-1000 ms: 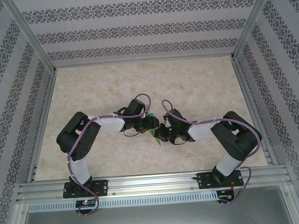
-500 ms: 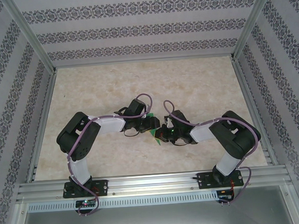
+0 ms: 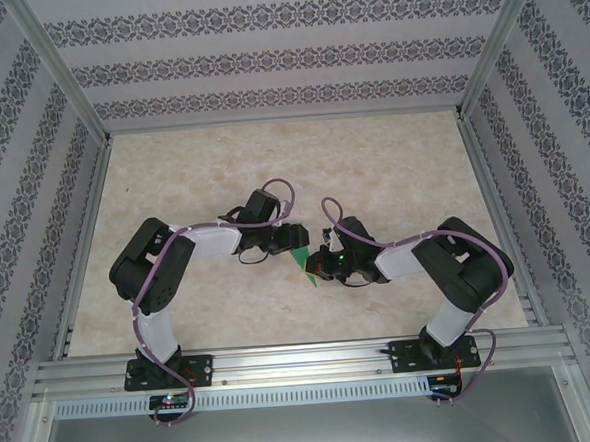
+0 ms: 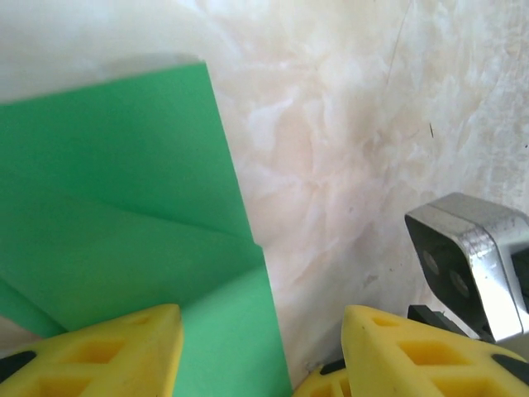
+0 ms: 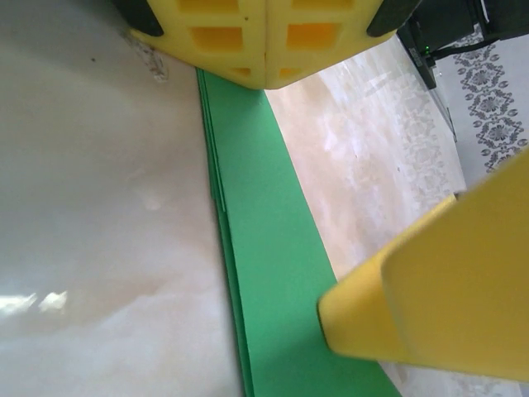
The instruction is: Fold a paper plane with a square sheet of paper (pick it up from the middle)
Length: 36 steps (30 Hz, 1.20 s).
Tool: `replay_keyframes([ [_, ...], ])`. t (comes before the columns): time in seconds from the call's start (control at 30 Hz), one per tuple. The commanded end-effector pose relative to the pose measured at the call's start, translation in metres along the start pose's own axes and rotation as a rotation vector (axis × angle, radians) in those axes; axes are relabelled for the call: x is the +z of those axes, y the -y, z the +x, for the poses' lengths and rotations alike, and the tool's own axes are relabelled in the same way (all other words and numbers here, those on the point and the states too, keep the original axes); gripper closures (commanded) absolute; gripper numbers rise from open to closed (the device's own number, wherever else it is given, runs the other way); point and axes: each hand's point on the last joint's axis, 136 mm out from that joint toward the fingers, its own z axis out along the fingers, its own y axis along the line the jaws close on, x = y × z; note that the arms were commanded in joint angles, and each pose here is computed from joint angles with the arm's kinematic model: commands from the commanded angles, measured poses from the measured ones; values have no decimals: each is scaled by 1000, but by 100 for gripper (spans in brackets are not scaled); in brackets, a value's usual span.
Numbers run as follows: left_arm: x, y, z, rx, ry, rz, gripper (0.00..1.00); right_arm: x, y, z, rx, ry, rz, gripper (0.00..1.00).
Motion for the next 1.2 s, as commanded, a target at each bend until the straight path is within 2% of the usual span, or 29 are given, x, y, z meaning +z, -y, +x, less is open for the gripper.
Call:
replay_keyframes([
  [0.0,1,-20,-27,29,68,-58,44,-8,88,56,142,-152,297,100],
  [0.6,-12,-53,-76,5,92,-76,44,-16,90,60,130,-176,301,100],
  [0.93,-58,-15,-108,54,163,-30,43,-15,78,50,100,-177,276,100],
  [1.07,-80,8,-98,52,200,26,45,-14,69,44,75,-176,253,100],
  [1.17,-80,21,-75,59,171,46,54,-12,62,40,56,-173,231,100],
])
